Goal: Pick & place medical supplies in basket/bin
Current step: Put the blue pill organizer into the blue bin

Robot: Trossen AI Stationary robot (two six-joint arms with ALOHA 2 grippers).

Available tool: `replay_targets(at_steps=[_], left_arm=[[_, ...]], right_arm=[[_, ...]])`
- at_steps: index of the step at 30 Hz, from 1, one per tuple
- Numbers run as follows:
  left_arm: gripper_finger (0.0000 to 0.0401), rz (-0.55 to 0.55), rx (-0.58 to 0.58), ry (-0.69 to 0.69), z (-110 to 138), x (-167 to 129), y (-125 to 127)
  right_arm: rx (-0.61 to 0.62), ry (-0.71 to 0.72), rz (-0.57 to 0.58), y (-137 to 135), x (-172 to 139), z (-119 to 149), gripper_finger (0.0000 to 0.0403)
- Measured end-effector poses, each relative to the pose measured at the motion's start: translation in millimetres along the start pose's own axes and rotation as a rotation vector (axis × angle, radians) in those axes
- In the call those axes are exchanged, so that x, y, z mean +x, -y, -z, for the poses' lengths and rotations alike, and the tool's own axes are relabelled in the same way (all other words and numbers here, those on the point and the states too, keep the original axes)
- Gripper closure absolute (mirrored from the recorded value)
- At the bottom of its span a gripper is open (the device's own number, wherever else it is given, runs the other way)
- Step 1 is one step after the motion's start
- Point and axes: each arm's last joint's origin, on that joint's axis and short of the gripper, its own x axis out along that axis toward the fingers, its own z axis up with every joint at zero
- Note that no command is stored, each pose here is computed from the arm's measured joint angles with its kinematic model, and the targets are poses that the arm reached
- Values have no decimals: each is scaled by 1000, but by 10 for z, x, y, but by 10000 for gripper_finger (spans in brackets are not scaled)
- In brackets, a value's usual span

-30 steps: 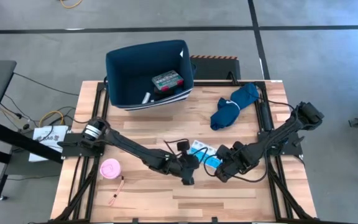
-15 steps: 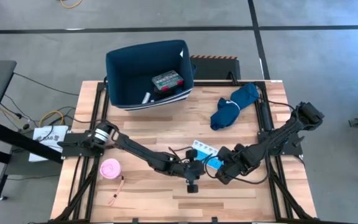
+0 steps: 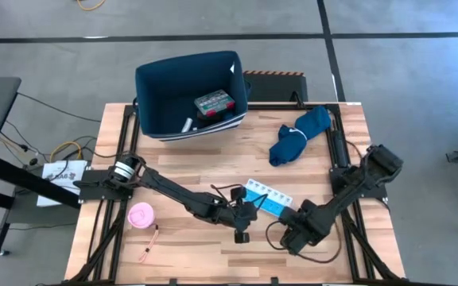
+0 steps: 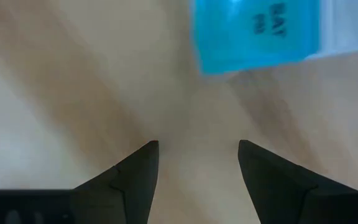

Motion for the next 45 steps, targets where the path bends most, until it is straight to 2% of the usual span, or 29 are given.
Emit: replay_targets(at_steps=[4, 8, 13, 17, 21, 25, 27, 30, 33, 39, 42, 45], left_arm=[[401, -1, -18, 6, -76, -125, -31], [401, 5, -21, 15, -120, -208, -23], [401, 13, -17, 0, -104, -212, -9], [401, 7, -20, -34, -67, -221, -4], [401, 6, -31, -68, -36, -310, 60], [401, -119, -73, -134, 63, -382, 60], [401, -214, -68, -156, 117, -402, 33], [401, -348, -81, -109, 107, -404, -31], [401, -420, -120, -47, 32, -354, -159], [401, -321, -166, 33, -63, -192, -372], [401, -245, -155, -1, 28, -112, -404], [401, -155, -163, -11, 52, -134, -316]], right_arm=[[-41, -5, 39, -16, 130, -126, 187], [-79, -4, 18, 2, 85, -250, 187], [-64, 181, 14, 88, -50, -499, 187], [-84, 195, 2, 152, -39, -683, 187], [-104, 237, -58, 173, -21, -897, 187], [-137, 228, -162, 124, -47, -970, 187], [-150, 235, -164, 119, -100, -977, 187], [-151, 266, -161, 135, -240, -1006, 187], [-150, 336, -106, 212, -435, -1054, 187], [-87, 408, 120, 677, -758, -1164, 187], [-61, 444, 109, 890, -868, -1355, 187], [-82, 449, 74, 1057, -824, -1605, 187]])
